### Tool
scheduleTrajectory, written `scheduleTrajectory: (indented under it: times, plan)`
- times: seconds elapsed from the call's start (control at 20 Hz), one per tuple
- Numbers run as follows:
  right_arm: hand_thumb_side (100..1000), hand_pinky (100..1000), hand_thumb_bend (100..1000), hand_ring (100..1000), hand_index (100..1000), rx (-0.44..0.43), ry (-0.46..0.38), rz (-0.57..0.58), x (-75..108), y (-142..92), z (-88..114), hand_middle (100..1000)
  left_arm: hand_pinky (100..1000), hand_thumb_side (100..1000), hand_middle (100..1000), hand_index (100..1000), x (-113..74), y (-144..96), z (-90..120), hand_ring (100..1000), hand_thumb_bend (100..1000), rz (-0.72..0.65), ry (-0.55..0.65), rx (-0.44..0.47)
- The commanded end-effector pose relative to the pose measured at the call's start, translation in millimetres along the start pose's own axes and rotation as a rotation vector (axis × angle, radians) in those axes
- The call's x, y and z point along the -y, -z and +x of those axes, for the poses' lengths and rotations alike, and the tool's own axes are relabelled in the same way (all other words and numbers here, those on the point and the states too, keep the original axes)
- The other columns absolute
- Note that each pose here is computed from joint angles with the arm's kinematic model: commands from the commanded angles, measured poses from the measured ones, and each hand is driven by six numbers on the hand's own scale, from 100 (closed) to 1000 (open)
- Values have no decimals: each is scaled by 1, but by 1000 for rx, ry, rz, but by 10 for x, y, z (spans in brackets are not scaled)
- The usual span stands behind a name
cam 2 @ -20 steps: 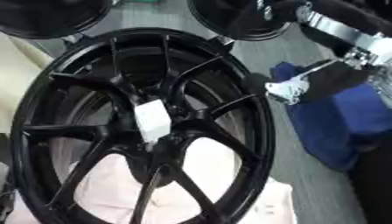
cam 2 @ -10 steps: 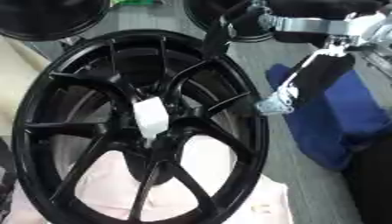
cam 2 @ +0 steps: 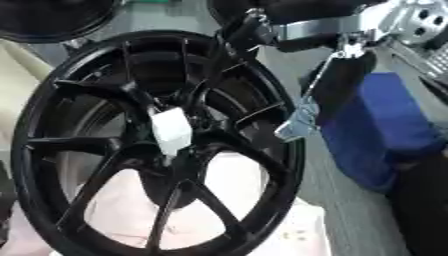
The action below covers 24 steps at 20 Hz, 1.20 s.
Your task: Pull the pin out of the wheel hub.
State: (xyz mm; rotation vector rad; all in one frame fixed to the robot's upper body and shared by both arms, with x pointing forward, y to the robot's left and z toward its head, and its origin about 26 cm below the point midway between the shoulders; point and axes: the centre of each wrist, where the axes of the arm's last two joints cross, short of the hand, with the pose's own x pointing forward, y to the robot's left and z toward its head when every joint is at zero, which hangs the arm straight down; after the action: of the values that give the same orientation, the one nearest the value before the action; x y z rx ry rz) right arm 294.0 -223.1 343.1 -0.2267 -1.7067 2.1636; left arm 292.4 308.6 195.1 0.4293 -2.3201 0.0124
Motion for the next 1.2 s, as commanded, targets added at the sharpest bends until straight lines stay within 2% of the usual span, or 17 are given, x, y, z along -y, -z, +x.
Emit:
scheduleTrajectory:
  times: [0.05,0.85,1.2]
  plan:
    - [395,834,564,815,806,-20,-4,-7,83,30,79,796,917,643,534,697,-47,70,91,548,263,-4,16,41]
    - [342,817,593,788,808,-164,104,-48,92,211,153,763,916,637,533,695,-34,141,136,540,272,6,8,67]
    - [318,812,599,786,803,-192,151,-61,81,247,161,757,916,637,533,694,-21,169,155,541,274,9,3,74]
